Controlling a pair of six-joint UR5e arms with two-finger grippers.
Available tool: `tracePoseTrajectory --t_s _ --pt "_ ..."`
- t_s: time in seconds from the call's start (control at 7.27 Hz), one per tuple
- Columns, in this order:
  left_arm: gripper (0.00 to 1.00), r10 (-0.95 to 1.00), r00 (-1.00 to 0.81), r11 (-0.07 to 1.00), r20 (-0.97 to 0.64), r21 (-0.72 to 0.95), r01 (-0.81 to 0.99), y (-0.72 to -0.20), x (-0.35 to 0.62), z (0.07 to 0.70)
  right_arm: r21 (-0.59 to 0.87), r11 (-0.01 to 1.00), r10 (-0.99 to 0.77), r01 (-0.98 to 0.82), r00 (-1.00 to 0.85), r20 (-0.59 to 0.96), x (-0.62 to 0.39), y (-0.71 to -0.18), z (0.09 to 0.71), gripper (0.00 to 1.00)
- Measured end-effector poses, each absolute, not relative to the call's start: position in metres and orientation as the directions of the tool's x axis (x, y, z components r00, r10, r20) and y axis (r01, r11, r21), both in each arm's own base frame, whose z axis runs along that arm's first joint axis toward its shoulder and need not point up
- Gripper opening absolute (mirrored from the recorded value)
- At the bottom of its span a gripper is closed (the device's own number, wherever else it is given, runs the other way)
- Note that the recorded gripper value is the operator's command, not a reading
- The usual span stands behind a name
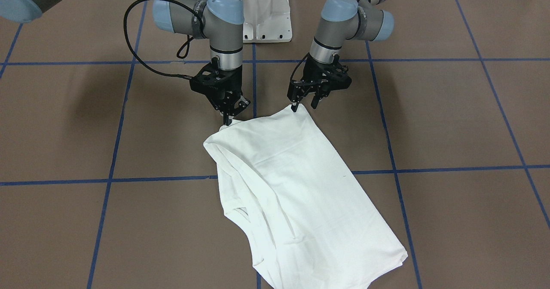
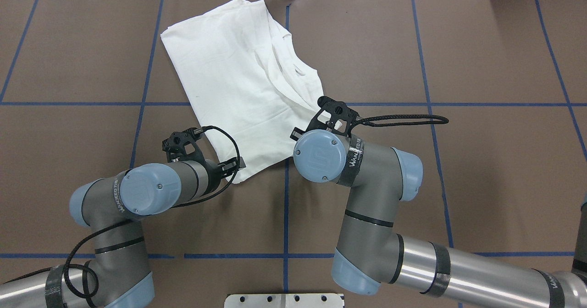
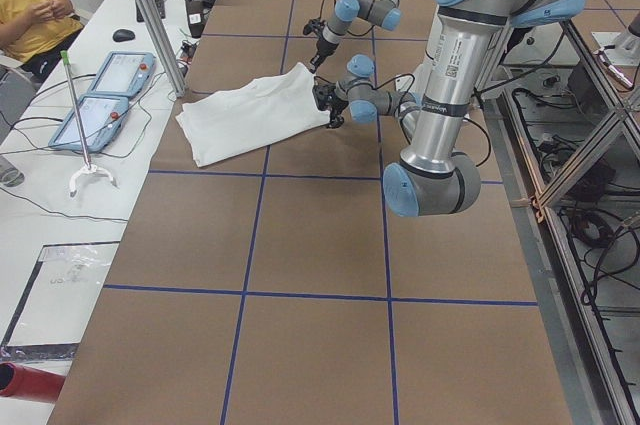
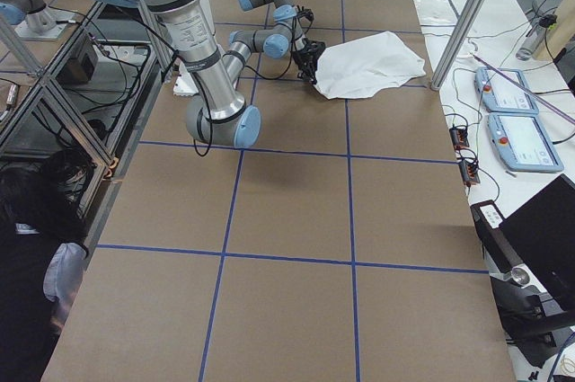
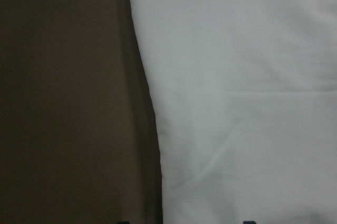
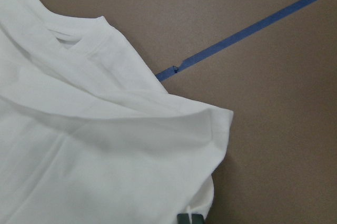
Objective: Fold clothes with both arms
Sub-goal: 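Move the left gripper to the shirt's near edge beside the right gripper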
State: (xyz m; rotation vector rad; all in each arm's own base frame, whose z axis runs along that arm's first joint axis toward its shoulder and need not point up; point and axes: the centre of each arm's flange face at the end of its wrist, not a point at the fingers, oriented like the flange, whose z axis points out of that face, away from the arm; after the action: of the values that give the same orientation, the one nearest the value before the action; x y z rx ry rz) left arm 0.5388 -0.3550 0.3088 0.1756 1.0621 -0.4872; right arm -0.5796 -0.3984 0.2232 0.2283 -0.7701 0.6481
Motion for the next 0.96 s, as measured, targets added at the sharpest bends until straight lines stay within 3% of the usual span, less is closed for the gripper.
tracePoseTrajectory --t_s 0.83,0.96 --pt "0.48 -0.298 0.397 0.882 -0.868 -0.091 0.462 -0.3552 0.544 0.3088 -0.038 0.784 0.459 -0.619 0.537 0.708 -0.5793 -0.3983 0.2239 0.0" --pt "0.18 -0.298 0.4 0.883 -0.867 -0.091 0.461 -0.3551 0.5459 0.3097 -0.038 0.784 0.459 -0.619 0.538 0.707 -0.5793 -0.3982 0.2243 0.0"
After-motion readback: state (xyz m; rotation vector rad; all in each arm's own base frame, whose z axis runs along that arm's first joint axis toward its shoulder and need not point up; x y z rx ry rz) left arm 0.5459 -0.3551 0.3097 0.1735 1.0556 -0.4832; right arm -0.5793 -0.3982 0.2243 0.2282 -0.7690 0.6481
